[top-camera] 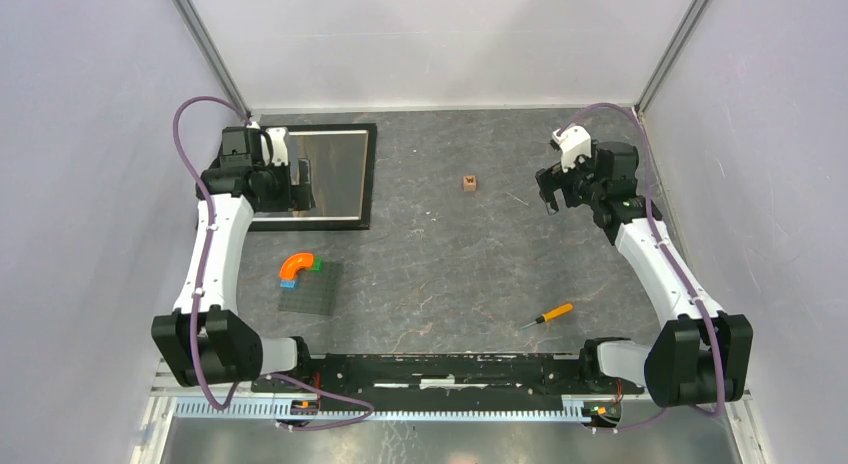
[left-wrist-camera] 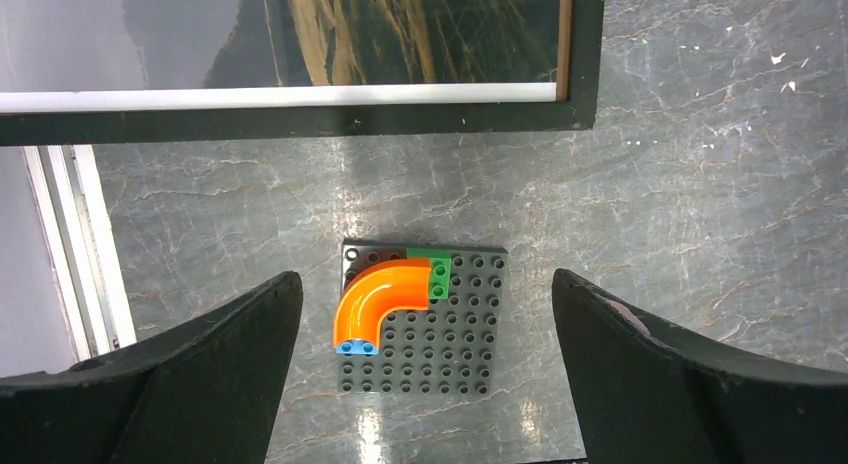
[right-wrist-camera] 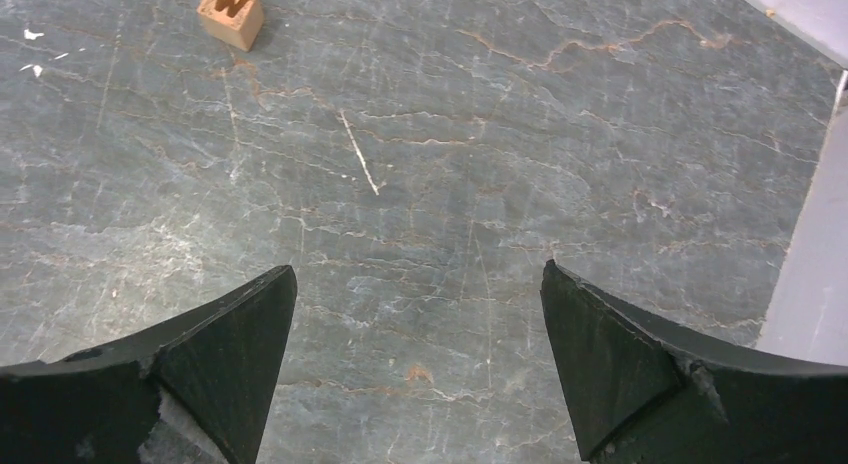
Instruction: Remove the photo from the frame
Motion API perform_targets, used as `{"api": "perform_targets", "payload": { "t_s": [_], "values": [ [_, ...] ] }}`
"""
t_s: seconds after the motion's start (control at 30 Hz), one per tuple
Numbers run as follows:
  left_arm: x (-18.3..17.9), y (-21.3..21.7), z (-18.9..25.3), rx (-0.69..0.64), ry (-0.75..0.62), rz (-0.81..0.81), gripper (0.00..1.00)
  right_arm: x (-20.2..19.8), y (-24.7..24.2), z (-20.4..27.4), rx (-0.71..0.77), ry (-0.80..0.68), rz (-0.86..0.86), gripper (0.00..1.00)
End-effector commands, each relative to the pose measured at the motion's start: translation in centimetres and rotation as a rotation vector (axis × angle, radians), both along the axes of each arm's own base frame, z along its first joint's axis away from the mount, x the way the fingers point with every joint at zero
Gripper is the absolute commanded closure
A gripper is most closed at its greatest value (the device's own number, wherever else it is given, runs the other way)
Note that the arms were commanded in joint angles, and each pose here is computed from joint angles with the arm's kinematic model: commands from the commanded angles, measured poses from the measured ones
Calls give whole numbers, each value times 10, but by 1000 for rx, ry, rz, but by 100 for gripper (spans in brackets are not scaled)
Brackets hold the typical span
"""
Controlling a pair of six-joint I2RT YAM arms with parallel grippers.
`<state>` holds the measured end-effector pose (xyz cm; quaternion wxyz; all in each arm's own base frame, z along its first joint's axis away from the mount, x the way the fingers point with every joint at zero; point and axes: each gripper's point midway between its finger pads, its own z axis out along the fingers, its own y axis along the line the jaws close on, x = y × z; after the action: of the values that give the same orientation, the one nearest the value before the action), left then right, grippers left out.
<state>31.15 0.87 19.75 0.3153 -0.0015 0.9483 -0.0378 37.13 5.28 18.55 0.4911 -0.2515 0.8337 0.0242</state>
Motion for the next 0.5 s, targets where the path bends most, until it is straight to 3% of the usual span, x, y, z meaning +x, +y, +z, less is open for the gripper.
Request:
{"api": "perform_targets", "payload": {
  "t_s": [0.0, 0.47],
  "values": [
    [17, 10, 9, 73, -39, -45, 0, -5, 10, 11, 29, -12, 61, 2],
    [66, 13, -7, 90, -5, -58, 0, -28, 8, -13, -23, 50, 109, 2]
  ]
}}
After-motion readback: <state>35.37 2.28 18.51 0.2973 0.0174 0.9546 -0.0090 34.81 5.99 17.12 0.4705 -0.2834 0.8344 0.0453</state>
